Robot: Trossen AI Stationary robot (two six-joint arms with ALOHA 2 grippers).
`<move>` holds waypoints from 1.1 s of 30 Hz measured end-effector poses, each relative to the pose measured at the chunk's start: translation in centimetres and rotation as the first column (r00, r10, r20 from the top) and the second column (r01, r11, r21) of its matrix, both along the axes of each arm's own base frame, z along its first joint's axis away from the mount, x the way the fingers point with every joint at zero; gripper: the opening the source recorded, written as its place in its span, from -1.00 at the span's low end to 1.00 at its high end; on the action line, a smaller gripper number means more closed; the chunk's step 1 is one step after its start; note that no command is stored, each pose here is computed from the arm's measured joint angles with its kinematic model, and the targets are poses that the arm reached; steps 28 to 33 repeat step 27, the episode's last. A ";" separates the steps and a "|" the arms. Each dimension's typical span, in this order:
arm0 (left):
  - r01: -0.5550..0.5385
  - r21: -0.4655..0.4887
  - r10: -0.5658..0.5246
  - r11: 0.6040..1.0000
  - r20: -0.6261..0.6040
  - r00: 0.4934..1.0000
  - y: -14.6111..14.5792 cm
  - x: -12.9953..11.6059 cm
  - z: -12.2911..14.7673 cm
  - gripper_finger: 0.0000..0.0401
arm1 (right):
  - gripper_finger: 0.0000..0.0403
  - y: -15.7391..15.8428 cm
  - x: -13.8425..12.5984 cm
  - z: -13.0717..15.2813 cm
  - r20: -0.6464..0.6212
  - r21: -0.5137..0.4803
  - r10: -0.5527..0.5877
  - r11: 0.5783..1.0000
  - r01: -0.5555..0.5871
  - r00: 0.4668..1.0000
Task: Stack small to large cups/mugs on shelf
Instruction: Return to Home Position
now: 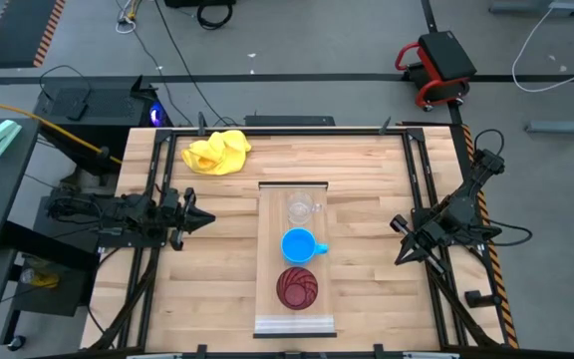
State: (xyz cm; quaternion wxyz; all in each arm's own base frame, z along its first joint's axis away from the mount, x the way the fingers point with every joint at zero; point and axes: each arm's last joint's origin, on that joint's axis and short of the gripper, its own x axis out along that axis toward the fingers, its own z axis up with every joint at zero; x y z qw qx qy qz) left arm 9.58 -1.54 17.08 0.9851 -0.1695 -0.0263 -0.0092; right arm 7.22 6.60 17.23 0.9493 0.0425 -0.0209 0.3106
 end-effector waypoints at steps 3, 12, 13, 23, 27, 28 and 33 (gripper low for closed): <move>0.000 0.000 0.000 1.000 0.000 1.000 0.0 0.0 0.0 -0.87 | -0.92 0.0 0.0 0.0 0.000 0.000 0.000 1.000 0.000 1.000; 0.000 0.000 0.000 1.000 0.000 1.000 0.0 0.0 0.0 -0.86 | -0.92 0.0 0.0 0.0 0.000 0.000 0.000 1.000 0.000 1.000; 0.000 0.000 0.000 1.000 0.000 1.000 0.0 0.0 0.0 -0.85 | -0.92 0.0 0.0 0.0 0.000 0.000 0.000 1.000 0.000 1.000; 0.000 0.000 0.000 1.000 0.000 1.000 0.0 0.0 0.0 -0.84 | -0.92 0.0 0.0 0.0 0.000 0.000 0.000 1.000 0.000 1.000; 0.000 0.000 0.000 1.000 0.000 1.000 0.0 0.0 0.0 -0.87 | -0.92 0.0 0.0 0.0 0.000 0.000 0.000 1.000 0.000 1.000; 0.000 0.000 0.000 1.000 0.000 1.000 0.0 0.0 0.0 -0.87 | -0.92 0.0 0.0 0.0 0.000 0.000 0.000 1.000 0.000 1.000; 0.000 0.000 0.000 1.000 0.000 1.000 0.0 0.0 0.0 -0.87 | -0.92 0.0 0.0 0.0 0.000 0.000 0.000 1.000 0.000 1.000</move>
